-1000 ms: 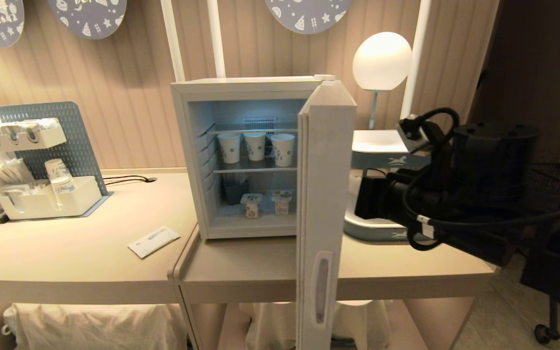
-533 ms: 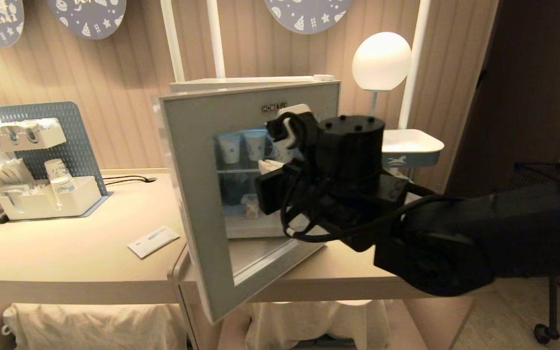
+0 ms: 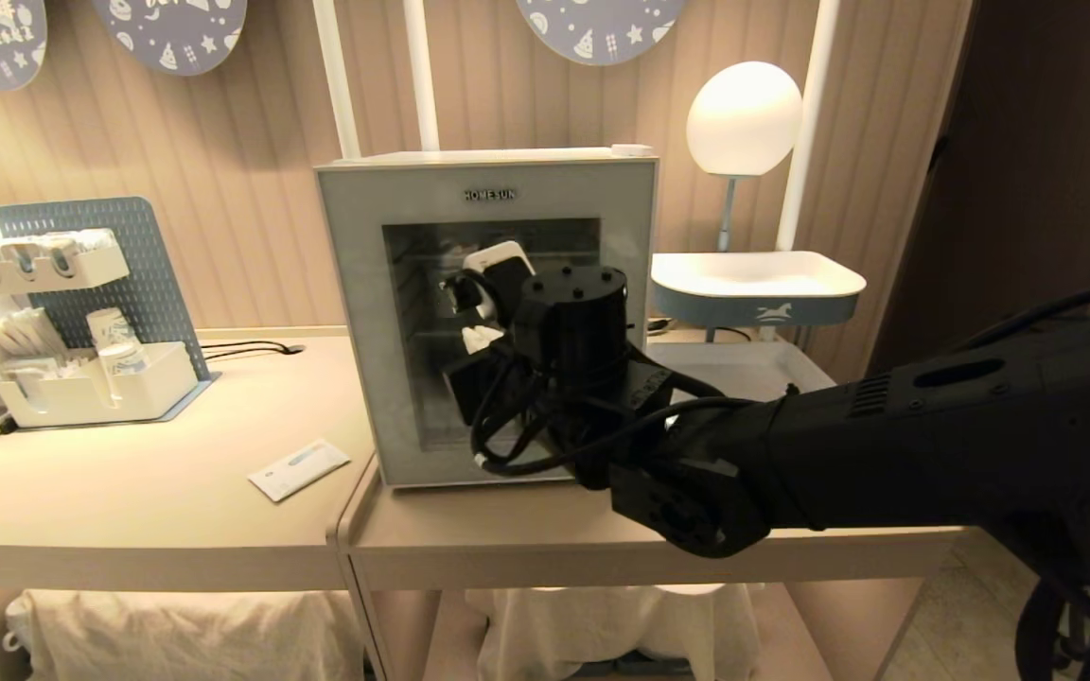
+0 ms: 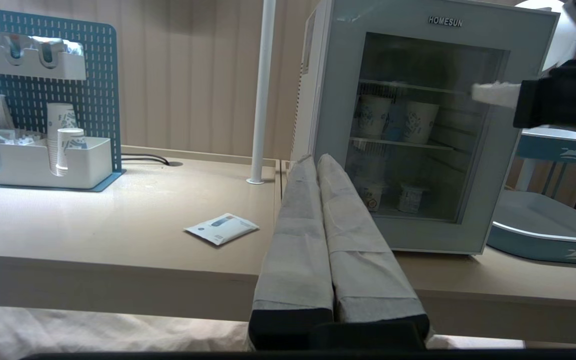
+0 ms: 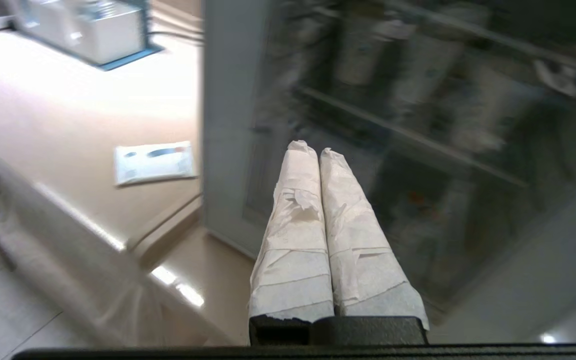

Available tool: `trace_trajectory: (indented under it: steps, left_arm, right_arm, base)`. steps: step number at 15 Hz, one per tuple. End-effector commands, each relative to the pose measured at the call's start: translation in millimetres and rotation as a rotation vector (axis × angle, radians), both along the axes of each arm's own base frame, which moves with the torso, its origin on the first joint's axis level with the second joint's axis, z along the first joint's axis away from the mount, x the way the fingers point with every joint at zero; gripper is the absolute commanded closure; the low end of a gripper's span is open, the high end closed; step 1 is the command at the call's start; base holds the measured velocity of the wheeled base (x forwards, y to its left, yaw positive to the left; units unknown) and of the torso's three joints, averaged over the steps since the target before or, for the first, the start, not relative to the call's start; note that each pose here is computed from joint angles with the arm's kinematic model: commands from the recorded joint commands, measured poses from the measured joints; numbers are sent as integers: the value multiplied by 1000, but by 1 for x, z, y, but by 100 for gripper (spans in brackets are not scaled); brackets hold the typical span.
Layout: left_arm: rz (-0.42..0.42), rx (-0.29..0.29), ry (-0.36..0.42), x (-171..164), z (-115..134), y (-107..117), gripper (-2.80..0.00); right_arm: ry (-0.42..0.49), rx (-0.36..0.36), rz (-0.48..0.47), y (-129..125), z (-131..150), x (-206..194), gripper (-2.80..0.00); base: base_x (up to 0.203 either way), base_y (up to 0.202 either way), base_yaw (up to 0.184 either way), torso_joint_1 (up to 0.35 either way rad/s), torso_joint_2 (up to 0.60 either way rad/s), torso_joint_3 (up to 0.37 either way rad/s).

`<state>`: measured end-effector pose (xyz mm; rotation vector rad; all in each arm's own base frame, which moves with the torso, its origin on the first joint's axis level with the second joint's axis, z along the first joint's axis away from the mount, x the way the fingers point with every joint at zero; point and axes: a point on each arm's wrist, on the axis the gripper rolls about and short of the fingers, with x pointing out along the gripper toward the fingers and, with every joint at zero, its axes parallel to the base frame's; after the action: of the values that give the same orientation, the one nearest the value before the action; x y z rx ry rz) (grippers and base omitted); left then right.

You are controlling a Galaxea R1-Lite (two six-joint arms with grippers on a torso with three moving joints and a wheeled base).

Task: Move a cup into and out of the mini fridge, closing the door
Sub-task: Close the freezer door, then open the freezer door

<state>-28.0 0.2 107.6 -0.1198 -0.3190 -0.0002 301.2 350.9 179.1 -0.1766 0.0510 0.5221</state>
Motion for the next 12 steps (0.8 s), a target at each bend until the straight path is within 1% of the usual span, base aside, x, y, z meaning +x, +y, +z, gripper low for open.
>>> trace_trajectory:
  steps: [1, 2, 3, 4, 5, 7, 8, 9, 10, 11, 12]
  left_arm:
    - [1, -1, 39, 4, -11, 0, 0]
    - [1, -1, 39, 4, -11, 0, 0]
    - [1, -1, 39, 4, -11, 0, 0]
    - [1, -1, 39, 4, -11, 0, 0]
    - [1, -1, 39, 4, -11, 0, 0]
    - [1, -1, 39, 4, -11, 0, 0]
    - [1, -1, 39, 4, -11, 0, 0]
    - [1, -1, 39, 4, -11, 0, 0]
    - [1, -1, 39, 4, -11, 0, 0]
    - [1, -1, 39, 4, -11, 0, 0]
    - [0, -2, 39, 4, -11, 0, 0]
  right_arm:
    - [-40, 38, -55, -17, 28, -5, 0]
    - [-65, 56, -95, -34, 47, -11, 0]
    - [-98, 76, -158, -60, 72, -20, 0]
    - [-139, 105, -243, -92, 100, -33, 0]
    - [-180, 142, -327, -128, 128, -48, 0]
    - [-280, 229, -525, -222, 182, -99, 0]
    - [-326, 259, -628, -265, 198, -131, 0]
    - [-374, 282, -730, -304, 206, -172, 0]
    - [-421, 299, -824, -334, 205, -215, 0]
    - [-463, 305, -910, -353, 197, -256, 0]
    - [-506, 309, -978, -364, 182, -296, 0]
  base:
    - [0, 0, 0, 0, 0, 0]
    - [0, 0, 0, 0, 0, 0]
    - [0, 0, 0, 0, 0, 0]
    - [0, 0, 0, 0, 0, 0]
    - [0, 0, 0, 0, 0, 0]
    - [0, 0, 0, 0, 0, 0]
    - [0, 0, 0, 0, 0, 0]
    - [0, 0, 0, 0, 0, 0]
    - [0, 0, 0, 0, 0, 0]
    - [0, 0, 0, 0, 0, 0]
    - [0, 0, 0, 0, 0, 0]
